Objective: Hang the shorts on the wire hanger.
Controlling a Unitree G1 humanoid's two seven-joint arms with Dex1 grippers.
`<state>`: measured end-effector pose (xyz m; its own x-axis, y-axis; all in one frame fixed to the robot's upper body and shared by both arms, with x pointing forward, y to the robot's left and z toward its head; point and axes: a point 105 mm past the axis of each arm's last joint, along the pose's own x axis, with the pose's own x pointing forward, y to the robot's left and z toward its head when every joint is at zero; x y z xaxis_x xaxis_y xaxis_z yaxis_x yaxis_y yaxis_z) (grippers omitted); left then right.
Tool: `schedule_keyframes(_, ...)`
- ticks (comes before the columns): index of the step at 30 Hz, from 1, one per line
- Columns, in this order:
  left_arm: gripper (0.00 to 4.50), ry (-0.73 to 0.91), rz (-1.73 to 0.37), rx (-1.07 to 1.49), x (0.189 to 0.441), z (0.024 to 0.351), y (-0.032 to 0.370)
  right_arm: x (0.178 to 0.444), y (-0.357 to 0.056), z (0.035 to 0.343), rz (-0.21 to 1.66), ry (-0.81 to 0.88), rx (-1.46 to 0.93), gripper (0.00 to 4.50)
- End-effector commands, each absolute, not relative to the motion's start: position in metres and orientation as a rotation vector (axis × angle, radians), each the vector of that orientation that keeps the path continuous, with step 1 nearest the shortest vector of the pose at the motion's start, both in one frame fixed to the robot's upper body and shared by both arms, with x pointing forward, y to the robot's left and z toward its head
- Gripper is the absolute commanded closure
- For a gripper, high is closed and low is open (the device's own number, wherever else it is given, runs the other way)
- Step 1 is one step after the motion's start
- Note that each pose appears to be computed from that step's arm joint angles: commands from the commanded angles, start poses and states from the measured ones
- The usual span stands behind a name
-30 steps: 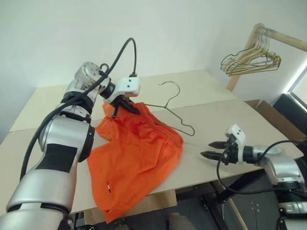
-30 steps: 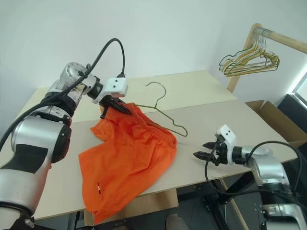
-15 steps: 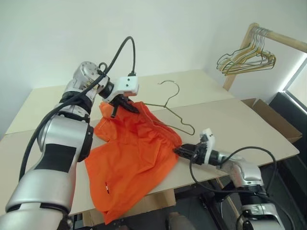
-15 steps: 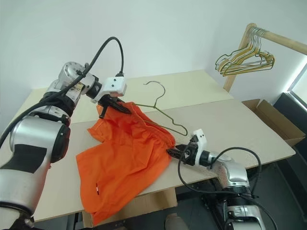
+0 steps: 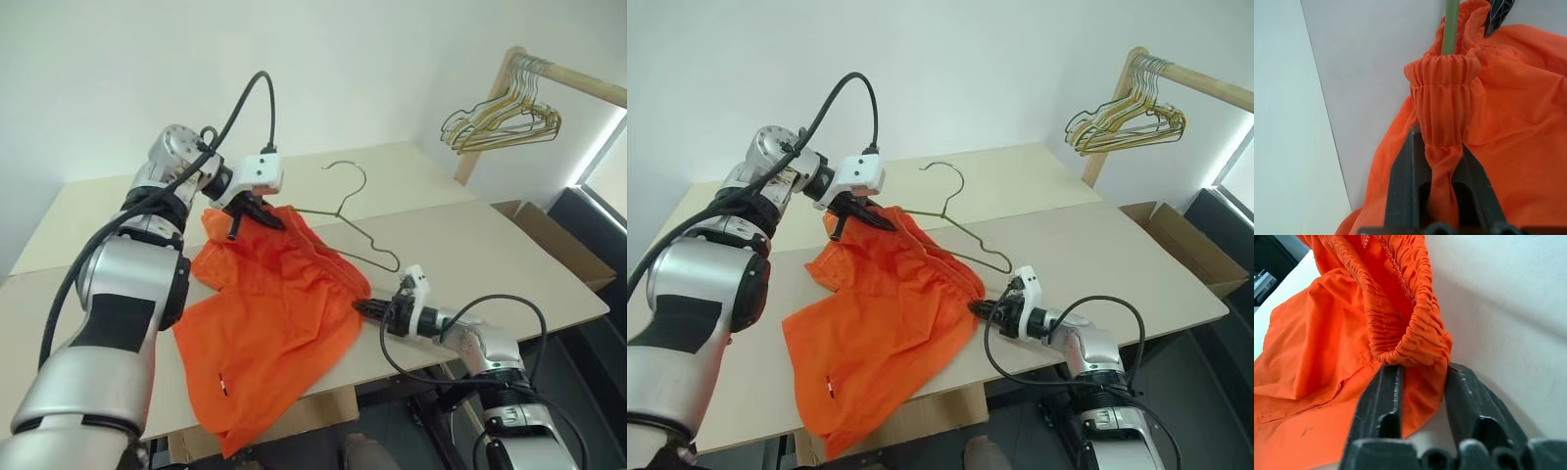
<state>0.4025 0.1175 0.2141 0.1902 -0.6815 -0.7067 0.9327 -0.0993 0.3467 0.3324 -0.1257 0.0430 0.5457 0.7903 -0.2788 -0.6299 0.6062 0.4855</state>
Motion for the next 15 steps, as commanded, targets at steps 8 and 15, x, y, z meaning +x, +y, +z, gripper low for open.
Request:
schedule_keyframes(8,4.50,0.258,-1.399,0.948,0.397,0.246,0.133,0.347,-0.153,0.069,0.800,0.435,0.373,4.40)
schedule_keyframes(15,4.50,0.269,-1.373,1.009,0.397,0.249,0.145,0.350,-0.169,0.073,0.772,0.439,0.382,4.40)
